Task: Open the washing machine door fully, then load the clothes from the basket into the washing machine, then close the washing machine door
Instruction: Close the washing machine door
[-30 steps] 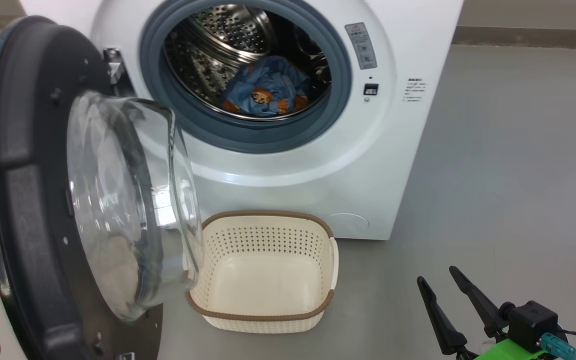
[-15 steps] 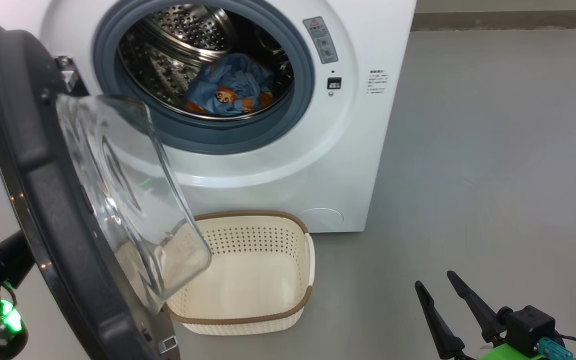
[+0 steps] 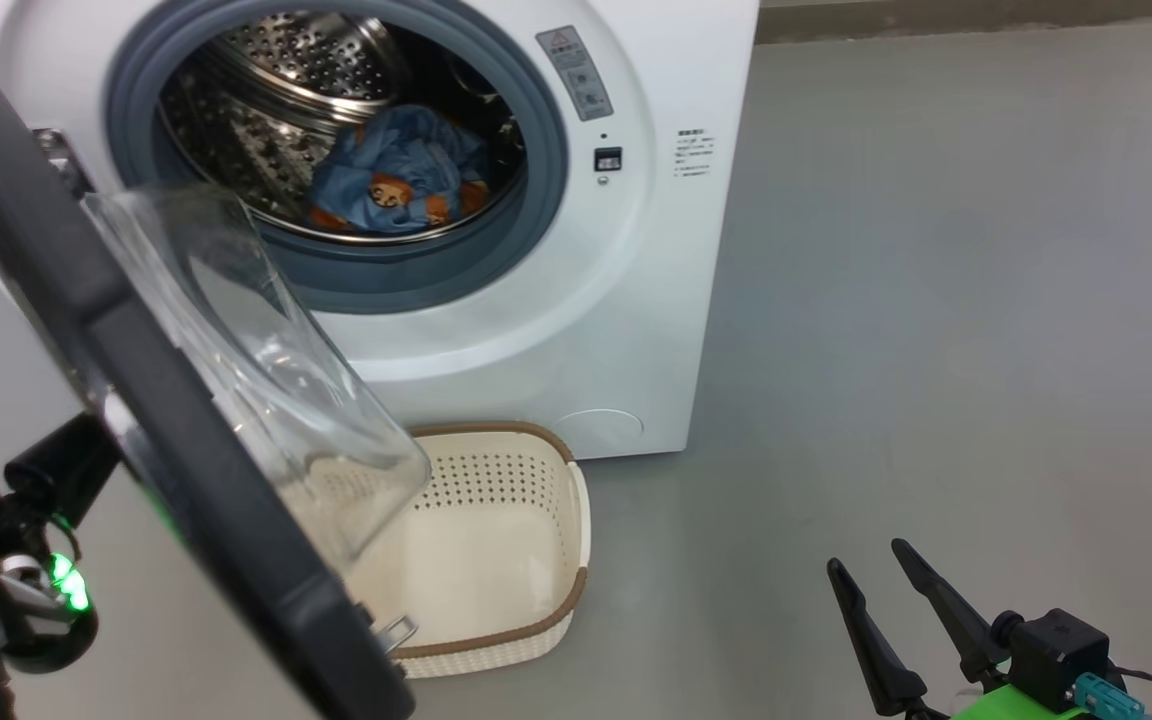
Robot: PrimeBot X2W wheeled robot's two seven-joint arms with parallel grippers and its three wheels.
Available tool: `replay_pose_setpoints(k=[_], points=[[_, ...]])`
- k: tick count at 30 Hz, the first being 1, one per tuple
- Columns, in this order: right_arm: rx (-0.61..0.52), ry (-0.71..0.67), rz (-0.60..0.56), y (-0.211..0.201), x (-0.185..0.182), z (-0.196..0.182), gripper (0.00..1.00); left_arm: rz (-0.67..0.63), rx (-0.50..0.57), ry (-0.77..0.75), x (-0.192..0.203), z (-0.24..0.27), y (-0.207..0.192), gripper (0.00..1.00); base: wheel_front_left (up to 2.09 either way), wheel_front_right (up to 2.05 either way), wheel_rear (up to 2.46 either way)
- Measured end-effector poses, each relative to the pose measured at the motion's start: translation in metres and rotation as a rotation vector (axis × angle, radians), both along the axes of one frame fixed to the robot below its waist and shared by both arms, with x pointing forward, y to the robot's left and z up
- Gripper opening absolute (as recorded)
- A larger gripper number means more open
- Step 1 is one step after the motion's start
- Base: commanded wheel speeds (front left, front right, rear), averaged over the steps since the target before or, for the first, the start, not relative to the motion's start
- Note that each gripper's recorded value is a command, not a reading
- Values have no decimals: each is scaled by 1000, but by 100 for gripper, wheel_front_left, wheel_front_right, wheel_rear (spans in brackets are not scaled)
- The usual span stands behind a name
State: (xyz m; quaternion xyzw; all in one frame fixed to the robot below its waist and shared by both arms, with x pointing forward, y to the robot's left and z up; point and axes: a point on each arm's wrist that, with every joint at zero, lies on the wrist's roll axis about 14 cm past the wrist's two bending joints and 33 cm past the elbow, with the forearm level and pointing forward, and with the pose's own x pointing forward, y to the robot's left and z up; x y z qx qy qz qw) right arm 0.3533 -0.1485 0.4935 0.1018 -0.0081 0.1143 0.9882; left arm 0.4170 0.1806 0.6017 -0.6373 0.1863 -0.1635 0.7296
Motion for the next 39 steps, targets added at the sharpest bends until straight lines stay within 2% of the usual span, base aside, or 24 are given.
replay_pose_setpoints(k=[15,39], points=[[1,10,-52,-16,-5,-3,100,-75,-16,-12,23,-4,-36,0,0,0,0],[-5,-5,-69,-22,-5,2,100,-116,-51,-19,30,-4,-56,0,0,0,0]])
